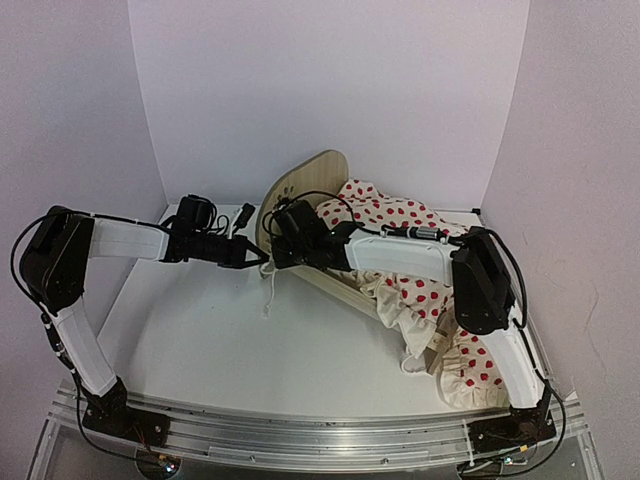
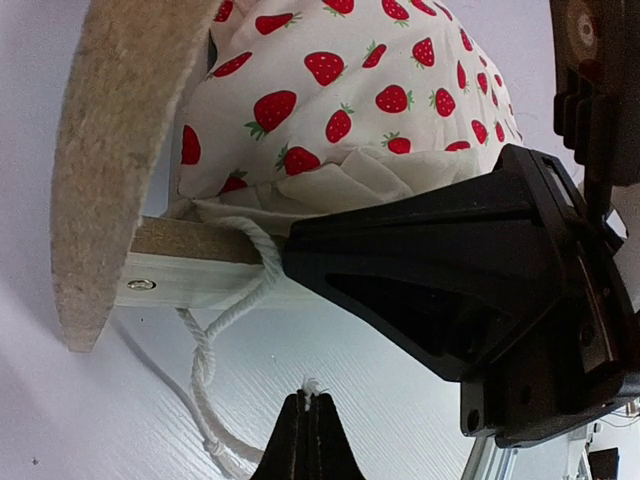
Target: Set up the pet bed
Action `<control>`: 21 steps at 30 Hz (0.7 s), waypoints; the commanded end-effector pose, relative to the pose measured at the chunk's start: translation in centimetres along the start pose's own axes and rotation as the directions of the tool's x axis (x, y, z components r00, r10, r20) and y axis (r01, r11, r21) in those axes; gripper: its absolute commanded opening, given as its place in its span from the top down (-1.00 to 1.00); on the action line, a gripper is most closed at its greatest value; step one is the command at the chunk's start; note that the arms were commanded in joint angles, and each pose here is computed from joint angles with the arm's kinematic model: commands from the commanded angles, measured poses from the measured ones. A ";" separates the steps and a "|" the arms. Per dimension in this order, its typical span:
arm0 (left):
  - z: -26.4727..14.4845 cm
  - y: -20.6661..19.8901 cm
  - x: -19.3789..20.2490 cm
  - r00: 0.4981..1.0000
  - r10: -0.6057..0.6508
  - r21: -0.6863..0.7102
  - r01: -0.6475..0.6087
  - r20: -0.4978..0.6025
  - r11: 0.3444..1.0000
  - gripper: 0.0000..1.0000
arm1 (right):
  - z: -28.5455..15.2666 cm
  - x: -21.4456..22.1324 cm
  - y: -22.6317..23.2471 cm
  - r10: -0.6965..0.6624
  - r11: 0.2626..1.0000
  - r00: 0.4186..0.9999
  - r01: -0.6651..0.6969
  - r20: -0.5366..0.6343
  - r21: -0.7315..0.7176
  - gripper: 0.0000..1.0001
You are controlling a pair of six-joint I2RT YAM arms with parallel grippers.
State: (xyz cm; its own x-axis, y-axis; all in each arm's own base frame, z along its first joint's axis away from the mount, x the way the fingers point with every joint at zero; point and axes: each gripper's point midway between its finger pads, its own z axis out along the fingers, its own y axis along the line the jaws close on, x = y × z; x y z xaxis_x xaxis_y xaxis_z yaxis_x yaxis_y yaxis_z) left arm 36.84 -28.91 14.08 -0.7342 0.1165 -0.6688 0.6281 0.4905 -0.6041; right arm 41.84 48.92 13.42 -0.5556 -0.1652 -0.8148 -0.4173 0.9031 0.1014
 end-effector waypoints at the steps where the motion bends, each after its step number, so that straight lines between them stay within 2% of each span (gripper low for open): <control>1: 0.1 0.2 -0.7 0.999 0.019 -0.006 -0.019 0.026 1.000 1.00 | 0.8 1.3 0.6 -0.058 0.998 0.997 0.057 -0.050 -0.025 1.00; 6: 0.0 0.2 0.3 1.000 0.005 -0.019 -0.005 0.009 1.000 1.00 | -1.6 -1.4 3.0 -0.075 0.983 0.997 0.073 -0.002 -0.168 1.00; 9: -0.2 0.2 0.6 1.000 -0.006 -0.030 0.006 0.009 1.000 1.00 | -3.4 -3.3 3.3 0.021 0.962 0.999 -0.011 0.033 -0.274 1.00; 12: -0.4 0.4 0.3 1.000 0.013 -0.051 -0.012 0.024 0.999 1.00 | -3.6 -4.4 1.6 0.115 0.958 0.992 -0.098 0.047 -0.271 1.00; 15: -0.5 0.3 0.1 0.999 0.025 -0.049 -0.023 0.034 0.999 1.00 | -2.9 -4.2 1.3 0.082 0.969 0.995 -0.064 0.063 -0.239 0.97; 18: -0.5 0.4 0.0 0.999 0.032 -0.053 -0.029 0.043 0.998 1.00 | -1.8 -3.9 1.2 0.024 0.982 0.996 -0.007 0.089 -0.188 0.51; 21: -0.5 0.5 -0.3 0.997 0.045 -0.059 -0.042 0.057 0.997 1.00 | -0.3 -3.1 0.5 -0.082 0.991 0.991 0.092 0.105 -0.101 0.24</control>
State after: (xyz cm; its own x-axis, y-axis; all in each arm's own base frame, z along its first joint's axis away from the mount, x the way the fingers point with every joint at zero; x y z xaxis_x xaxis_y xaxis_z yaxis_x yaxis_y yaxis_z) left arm 36.68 -28.21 12.23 -0.7482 0.1126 -0.6538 0.5978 0.5419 -0.5908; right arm 41.29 49.53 14.10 -0.5579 -0.1667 -0.8130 -0.5397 0.8170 0.2029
